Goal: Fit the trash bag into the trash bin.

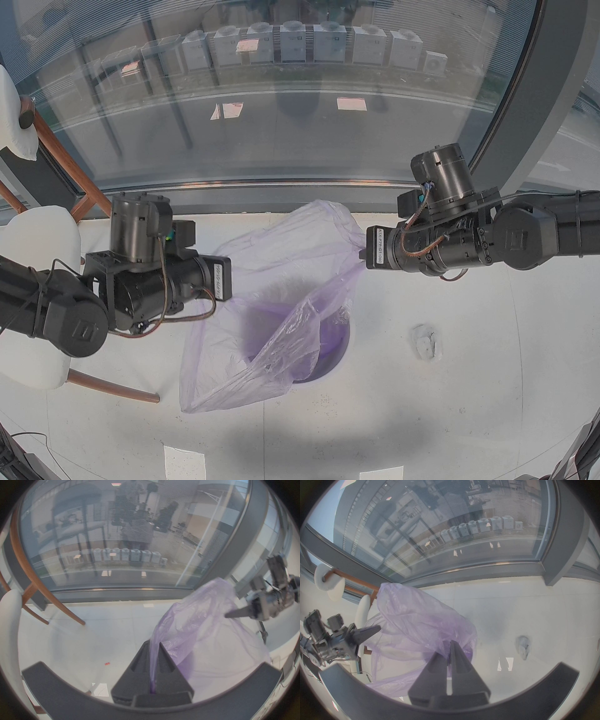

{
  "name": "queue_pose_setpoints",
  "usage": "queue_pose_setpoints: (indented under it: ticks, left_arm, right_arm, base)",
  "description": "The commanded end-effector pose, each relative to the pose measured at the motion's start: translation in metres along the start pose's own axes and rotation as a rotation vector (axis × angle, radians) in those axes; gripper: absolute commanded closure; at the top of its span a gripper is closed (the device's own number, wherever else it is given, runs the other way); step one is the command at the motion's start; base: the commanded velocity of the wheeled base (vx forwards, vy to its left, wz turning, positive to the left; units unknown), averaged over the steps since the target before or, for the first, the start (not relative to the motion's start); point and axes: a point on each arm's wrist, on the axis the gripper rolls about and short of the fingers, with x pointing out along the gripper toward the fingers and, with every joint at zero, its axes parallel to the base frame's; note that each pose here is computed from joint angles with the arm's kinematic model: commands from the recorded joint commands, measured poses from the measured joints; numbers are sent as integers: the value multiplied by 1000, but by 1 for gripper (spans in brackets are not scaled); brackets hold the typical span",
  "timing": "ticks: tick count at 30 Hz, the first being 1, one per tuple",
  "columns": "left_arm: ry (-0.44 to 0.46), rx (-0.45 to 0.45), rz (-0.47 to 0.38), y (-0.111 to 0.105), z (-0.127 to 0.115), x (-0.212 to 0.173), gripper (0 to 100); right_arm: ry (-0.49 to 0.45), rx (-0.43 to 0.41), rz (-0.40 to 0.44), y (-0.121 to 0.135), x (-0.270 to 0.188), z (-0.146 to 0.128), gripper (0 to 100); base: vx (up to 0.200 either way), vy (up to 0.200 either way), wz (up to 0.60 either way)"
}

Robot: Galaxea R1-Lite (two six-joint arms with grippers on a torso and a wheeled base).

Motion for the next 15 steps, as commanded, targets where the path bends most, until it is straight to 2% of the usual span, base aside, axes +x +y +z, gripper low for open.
queue_pose_setpoints:
  ticks: [1,4,7,10,12,15]
  left_arm:
    - [5,-24,87,22,1,21,100]
    - [46,-22,120,21,-11,32,100]
    - [80,-12,89,13,-21,35,100]
    - [66,-8,57,7,-29,48,100]
    - [50,-4,53,6,-39,63,100]
    - [2,-7,33,1,-48,79,100]
  right_arm:
    - [32,-3,23,1,13,-4,100]
    - [76,-4,52,-5,16,-9,100]
    - [146,6,66,-14,21,-22,100]
    - [243,12,71,-24,27,-45,100]
    - [249,19,55,-36,30,-50,100]
    - [206,2,53,-48,42,-53,100]
  base:
    - [0,0,0]
    - [0,0,0]
    - [0,0,0]
    - [0,0,0]
    - [0,0,0]
    - [0,0,0]
